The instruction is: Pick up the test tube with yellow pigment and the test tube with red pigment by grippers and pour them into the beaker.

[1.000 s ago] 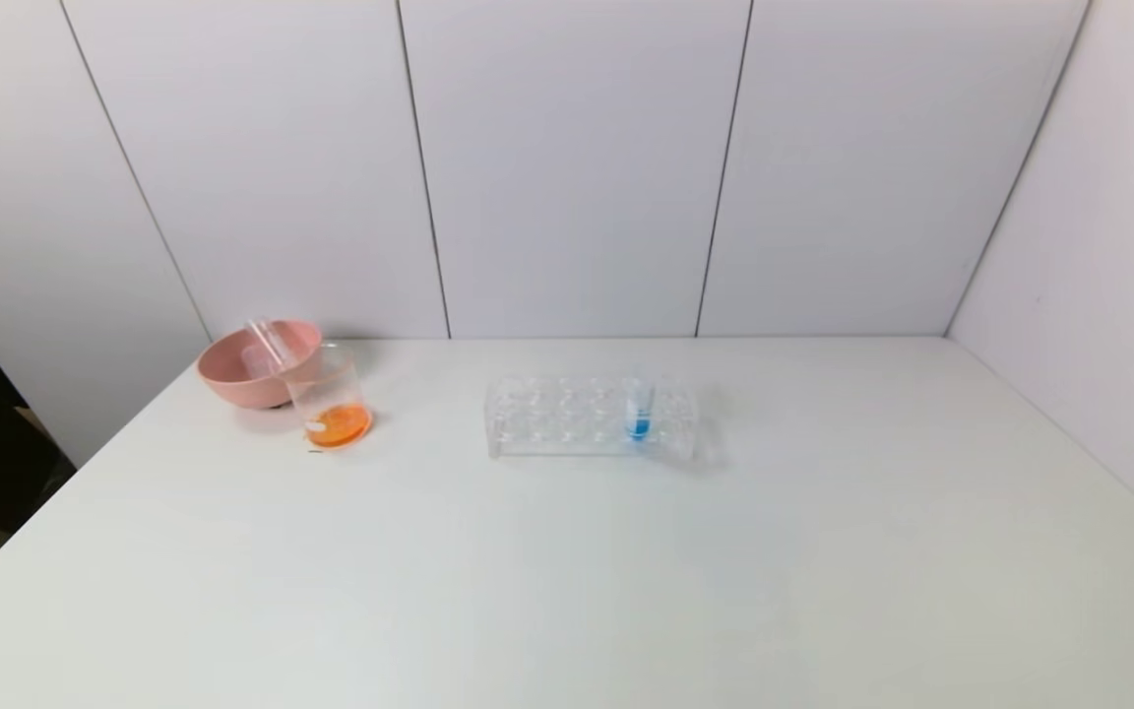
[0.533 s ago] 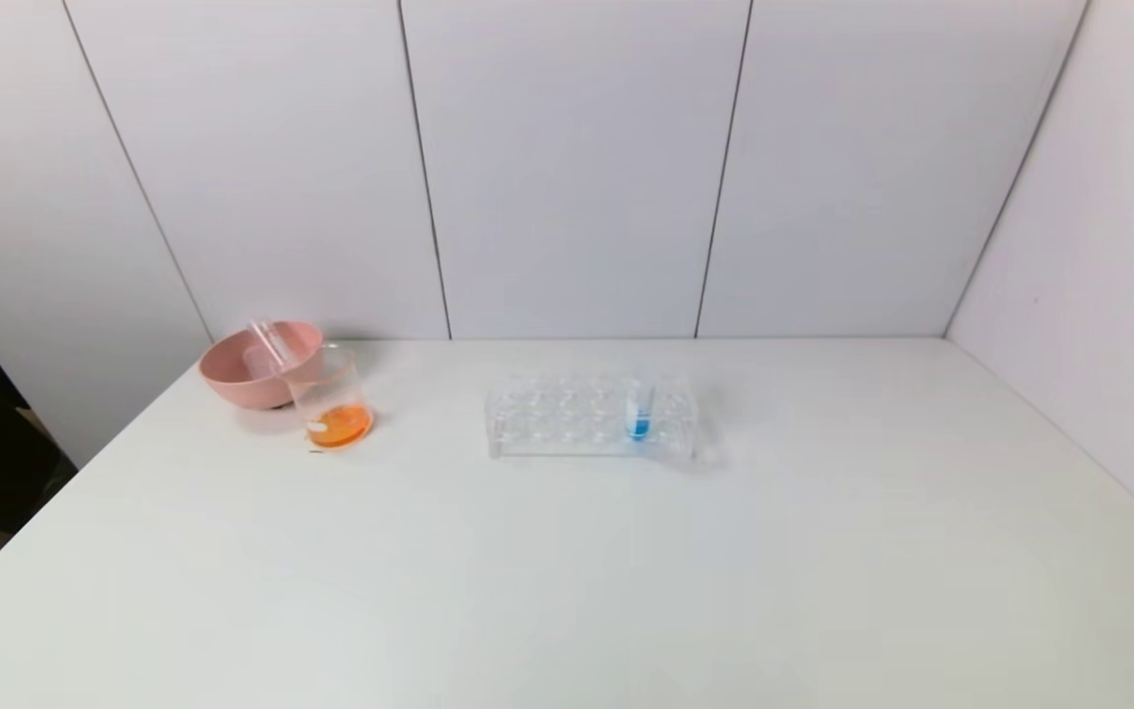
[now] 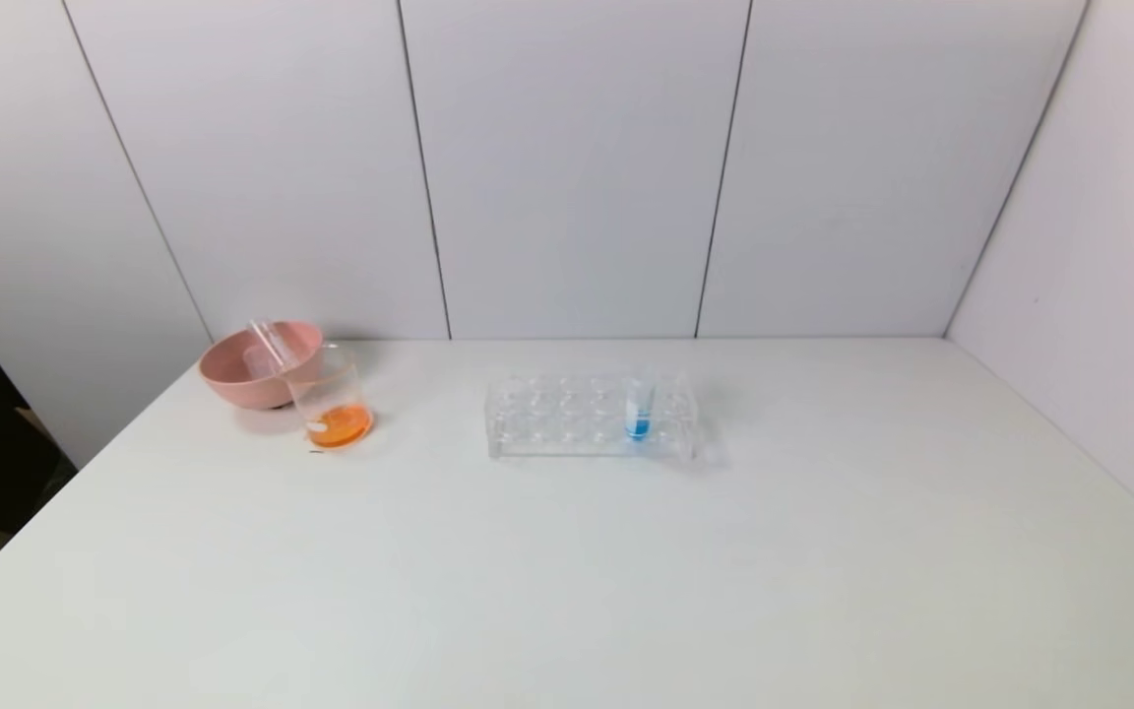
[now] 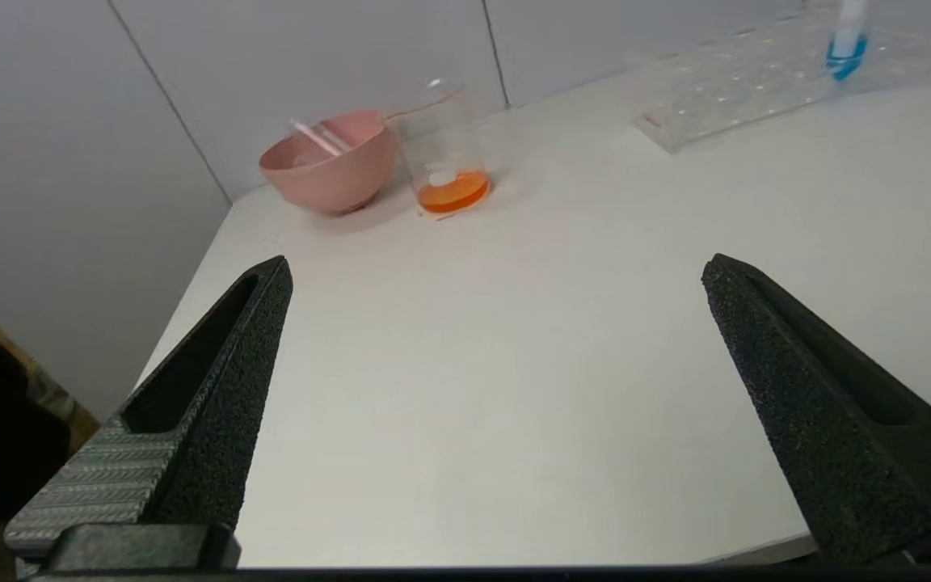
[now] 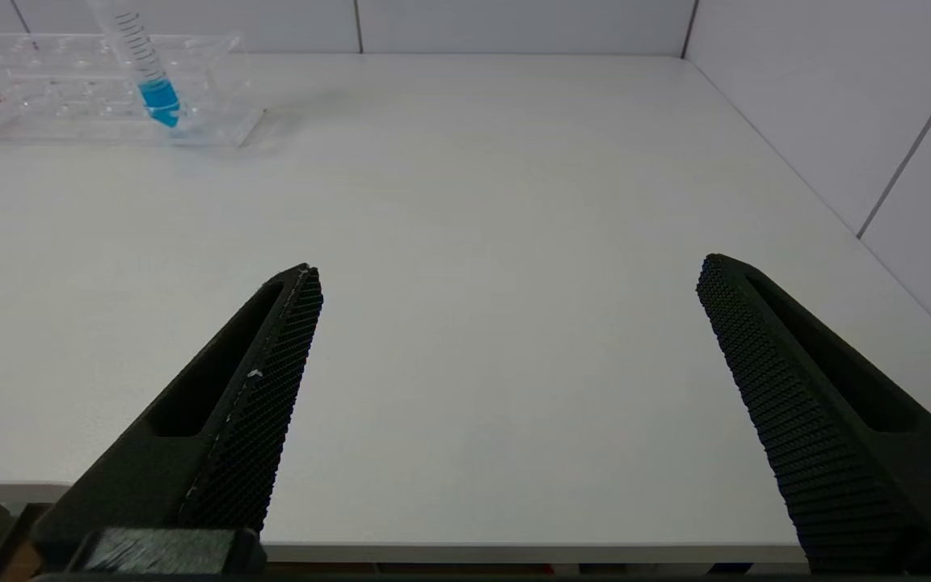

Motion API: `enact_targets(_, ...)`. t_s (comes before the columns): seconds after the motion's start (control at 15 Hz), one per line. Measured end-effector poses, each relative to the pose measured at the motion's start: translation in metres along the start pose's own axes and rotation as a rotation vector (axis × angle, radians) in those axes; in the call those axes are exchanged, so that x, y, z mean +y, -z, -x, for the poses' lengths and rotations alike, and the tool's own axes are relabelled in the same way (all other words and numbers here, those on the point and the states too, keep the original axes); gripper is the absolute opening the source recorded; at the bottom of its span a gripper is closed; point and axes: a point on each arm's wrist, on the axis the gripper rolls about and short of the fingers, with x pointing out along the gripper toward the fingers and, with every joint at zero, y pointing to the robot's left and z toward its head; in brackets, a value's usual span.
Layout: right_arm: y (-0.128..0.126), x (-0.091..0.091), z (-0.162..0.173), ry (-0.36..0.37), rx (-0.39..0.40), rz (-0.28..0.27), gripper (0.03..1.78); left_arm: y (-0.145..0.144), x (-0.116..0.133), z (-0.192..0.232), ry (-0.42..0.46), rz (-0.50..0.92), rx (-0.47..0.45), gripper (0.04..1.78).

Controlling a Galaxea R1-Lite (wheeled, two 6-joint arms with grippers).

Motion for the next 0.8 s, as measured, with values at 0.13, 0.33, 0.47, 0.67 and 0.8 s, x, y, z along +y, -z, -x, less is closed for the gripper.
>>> enact_targets(0.13, 0.0, 0.0, 0.0, 0.0, 0.0, 0.0, 1.7, 0.0122, -0.0009, 0.0011, -0.061, 0.058, 0.116, 1.77)
enact_targets(0.33, 0.0, 0.0, 0.0, 0.0, 0.0, 0.0, 1.7, 0.0131, -0.0009, 0.0013, -0.069, 0.1, 0.122, 1.77)
enact_targets(0.47, 0.0, 0.0, 0.0, 0.0, 0.0, 0.0, 1.7, 0.0132, -0.0009, 0.0013, -0.069, 0.103, 0.122, 1.77)
enact_targets(0.67, 0.0, 0.0, 0.0, 0.0, 0.0, 0.0, 1.7, 0.0132, -0.0009, 0.0013, -0.07, 0.103, 0.122, 1.77)
enact_targets(0.8, 0.0, 0.0, 0.0, 0.0, 0.0, 0.0, 1.7, 0.0132, -0.0009, 0.0013, -0.07, 0.103, 0.122, 1.77)
